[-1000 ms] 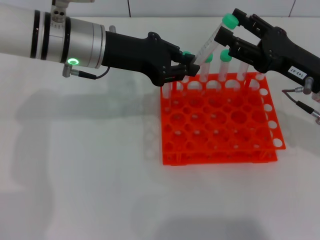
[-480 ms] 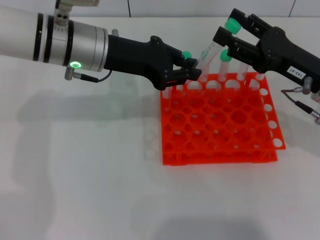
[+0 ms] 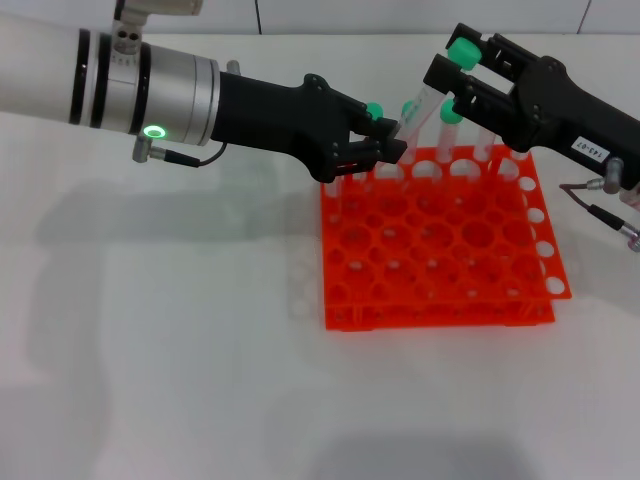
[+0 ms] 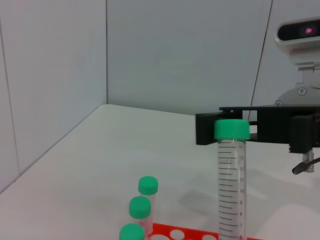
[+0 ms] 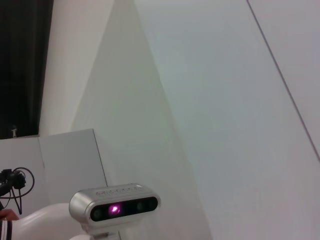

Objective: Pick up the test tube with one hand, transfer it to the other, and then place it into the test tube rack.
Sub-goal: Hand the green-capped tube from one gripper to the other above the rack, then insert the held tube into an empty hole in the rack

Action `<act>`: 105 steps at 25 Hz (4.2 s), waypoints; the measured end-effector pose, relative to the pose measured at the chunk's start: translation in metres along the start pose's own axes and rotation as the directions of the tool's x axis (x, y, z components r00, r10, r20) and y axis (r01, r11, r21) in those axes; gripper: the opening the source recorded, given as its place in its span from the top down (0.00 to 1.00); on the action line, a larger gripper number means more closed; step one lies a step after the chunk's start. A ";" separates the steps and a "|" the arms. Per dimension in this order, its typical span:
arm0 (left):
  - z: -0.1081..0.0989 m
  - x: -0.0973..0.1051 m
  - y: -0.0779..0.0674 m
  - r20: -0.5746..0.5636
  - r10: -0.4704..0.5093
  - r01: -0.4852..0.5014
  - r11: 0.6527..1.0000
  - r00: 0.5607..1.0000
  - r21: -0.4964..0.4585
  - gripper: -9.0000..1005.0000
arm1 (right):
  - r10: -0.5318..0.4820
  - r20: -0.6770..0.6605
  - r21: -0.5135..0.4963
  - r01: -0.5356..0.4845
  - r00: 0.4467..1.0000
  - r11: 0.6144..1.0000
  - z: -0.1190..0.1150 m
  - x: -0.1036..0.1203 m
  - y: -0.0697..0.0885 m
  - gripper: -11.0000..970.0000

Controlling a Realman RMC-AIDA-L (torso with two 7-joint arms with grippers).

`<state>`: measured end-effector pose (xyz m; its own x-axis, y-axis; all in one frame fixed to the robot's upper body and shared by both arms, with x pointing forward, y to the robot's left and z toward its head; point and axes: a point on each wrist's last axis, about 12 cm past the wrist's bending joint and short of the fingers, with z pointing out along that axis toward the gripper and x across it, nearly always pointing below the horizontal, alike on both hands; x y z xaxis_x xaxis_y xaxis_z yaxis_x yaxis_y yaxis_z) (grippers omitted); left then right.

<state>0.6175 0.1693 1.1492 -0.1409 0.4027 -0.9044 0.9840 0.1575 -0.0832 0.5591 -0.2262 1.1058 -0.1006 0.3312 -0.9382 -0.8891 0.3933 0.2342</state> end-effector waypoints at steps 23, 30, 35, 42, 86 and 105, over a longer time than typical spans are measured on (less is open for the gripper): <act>0.010 -0.001 -0.005 -0.009 0.001 -0.001 1.000 1.000 0.027 0.80 | -0.009 -0.011 0.009 0.009 1.000 1.000 0.002 0.000 -0.002 0.74; -0.001 -0.007 -0.004 -0.001 -0.029 0.029 0.999 1.000 -0.015 0.80 | -0.011 -0.006 0.019 0.011 1.000 1.000 -0.001 -0.001 -0.003 0.74; -0.015 -0.008 -0.009 0.026 -0.041 0.042 0.998 0.999 -0.053 0.80 | -0.012 -0.016 0.020 0.013 1.000 1.000 -0.004 -0.001 -0.003 0.74; -0.036 -0.002 -0.020 0.040 -0.067 0.069 0.996 0.997 -0.060 0.52 | -0.018 -0.027 0.021 0.019 0.999 1.000 -0.005 -0.001 -0.005 0.74; -0.138 0.169 -0.134 0.328 -0.114 0.271 0.832 0.938 -0.484 0.14 | -0.193 -0.231 -0.020 0.194 0.954 0.981 0.048 0.013 -0.017 0.74; -0.131 0.167 -0.123 0.324 -0.112 0.264 0.839 0.940 -0.476 0.14 | -0.186 -0.278 0.016 0.198 0.942 0.980 0.043 0.024 -0.018 0.73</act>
<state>0.4582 0.3353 1.0636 -0.2071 0.0691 -0.9759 0.7367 0.6673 -0.1091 0.5918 -0.1884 1.0901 -0.0535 0.0008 -0.9986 -0.8843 0.4645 0.0477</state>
